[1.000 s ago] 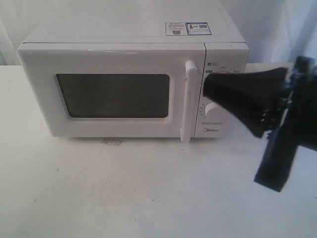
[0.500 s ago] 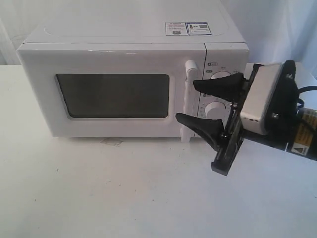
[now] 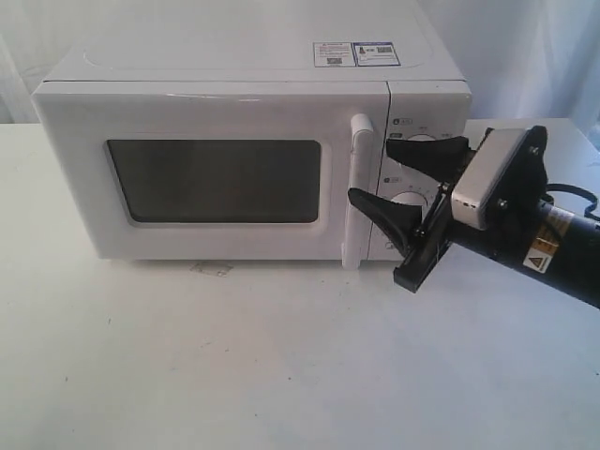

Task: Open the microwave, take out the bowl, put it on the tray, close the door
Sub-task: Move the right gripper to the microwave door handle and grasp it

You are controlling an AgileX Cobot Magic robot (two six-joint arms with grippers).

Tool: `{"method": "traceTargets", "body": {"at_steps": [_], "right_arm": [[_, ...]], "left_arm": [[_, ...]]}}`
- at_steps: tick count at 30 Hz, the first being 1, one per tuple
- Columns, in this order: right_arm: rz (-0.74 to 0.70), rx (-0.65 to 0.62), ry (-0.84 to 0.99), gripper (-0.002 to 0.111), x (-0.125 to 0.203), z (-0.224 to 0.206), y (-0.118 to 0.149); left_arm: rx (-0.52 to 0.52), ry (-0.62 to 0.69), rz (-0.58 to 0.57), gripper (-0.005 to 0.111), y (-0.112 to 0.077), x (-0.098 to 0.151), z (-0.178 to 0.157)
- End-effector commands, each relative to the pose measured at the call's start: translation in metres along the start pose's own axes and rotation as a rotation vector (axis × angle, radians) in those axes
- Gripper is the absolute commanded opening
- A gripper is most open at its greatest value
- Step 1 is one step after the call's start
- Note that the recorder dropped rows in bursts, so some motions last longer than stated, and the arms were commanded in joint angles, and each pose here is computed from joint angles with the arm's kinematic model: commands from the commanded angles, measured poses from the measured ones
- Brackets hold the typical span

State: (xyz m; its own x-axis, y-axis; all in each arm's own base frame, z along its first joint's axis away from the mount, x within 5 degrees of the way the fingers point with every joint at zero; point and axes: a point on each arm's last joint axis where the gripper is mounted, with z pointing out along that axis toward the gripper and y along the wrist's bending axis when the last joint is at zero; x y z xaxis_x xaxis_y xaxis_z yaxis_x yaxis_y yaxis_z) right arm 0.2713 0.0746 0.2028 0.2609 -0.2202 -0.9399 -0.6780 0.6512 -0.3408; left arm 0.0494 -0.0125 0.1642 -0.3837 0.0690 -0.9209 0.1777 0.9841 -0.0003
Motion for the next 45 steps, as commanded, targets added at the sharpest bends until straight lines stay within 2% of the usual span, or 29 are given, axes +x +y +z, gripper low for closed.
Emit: {"method": "traceTargets", "body": {"at_steps": [1, 11, 20, 30, 35, 41, 45], "right_arm": [[0.008, 0.011, -0.007, 0.061, 0.008, 0.007, -0.007], [0.053, -0.021, -0.012, 0.061, 0.016, 0.021, -0.014], [0.063, -0.075, -0.054, 0.061, 0.005, 0.036, -0.008], [0.203, -0.059, -0.076, 0.061, 0.0, 0.044, -0.007], [0.209, -0.069, -0.081, 0.061, -0.001, 0.055, -0.006], [0.237, -0.014, -0.064, 0.053, 0.004, 0.06, -0.012], [0.277, 0.003, -0.05, 0.039, 0.007, 0.061, -0.014]], "left_arm": [[0.002, -0.004, -0.006, 0.0, 0.0, 0.001, 0.0], [0.002, -0.004, -0.006, 0.0, 0.0, 0.001, 0.0], [0.002, -0.004, -0.006, 0.0, 0.0, 0.001, 0.0], [0.002, -0.004, -0.006, 0.0, 0.0, 0.001, 0.0], [0.002, -0.004, -0.006, 0.0, 0.0, 0.001, 0.0], [0.002, -0.004, -0.006, 0.0, 0.0, 0.001, 0.0], [0.002, -0.004, -0.006, 0.0, 0.0, 0.001, 0.0]]}}
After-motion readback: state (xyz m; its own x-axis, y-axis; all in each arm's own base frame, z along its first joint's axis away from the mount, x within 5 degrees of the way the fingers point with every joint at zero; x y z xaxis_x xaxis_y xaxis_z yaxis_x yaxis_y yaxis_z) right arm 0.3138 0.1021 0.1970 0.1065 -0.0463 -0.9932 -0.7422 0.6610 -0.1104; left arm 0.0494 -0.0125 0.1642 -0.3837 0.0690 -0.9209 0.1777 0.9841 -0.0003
